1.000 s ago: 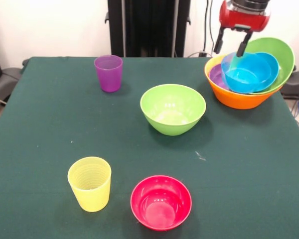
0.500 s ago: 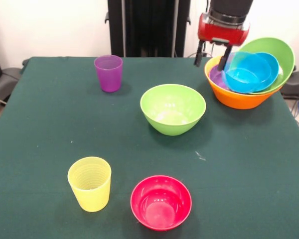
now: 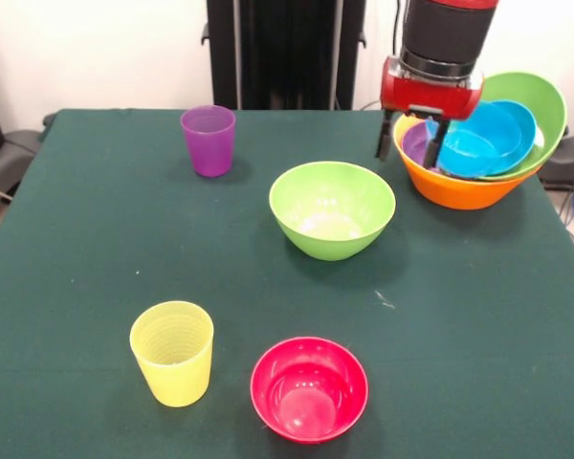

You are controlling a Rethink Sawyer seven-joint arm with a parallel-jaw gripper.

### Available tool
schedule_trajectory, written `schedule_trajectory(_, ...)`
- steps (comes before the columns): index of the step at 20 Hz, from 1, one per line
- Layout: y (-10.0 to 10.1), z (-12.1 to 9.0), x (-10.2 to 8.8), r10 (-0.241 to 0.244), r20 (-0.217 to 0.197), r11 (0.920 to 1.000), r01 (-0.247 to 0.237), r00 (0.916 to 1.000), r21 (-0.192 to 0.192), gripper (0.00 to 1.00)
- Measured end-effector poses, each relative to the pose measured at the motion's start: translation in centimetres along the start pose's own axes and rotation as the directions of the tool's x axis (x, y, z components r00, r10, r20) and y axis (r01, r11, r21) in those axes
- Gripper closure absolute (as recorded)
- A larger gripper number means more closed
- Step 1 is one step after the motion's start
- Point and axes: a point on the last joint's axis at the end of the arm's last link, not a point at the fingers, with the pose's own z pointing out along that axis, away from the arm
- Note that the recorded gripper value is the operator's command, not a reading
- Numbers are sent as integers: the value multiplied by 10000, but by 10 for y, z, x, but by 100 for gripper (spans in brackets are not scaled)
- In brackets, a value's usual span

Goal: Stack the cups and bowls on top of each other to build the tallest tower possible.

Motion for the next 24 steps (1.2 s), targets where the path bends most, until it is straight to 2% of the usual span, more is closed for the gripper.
schedule_trajectory(10,12,11,-8,-81,9,9998,81,10000,-197,0)
schedule_trajectory(19,18,29,-3,-133,-60,9993,130,9999,-345,0)
schedule_trajectory(24,19,32,-2,-145,-29,9991,143,9999,-387,0)
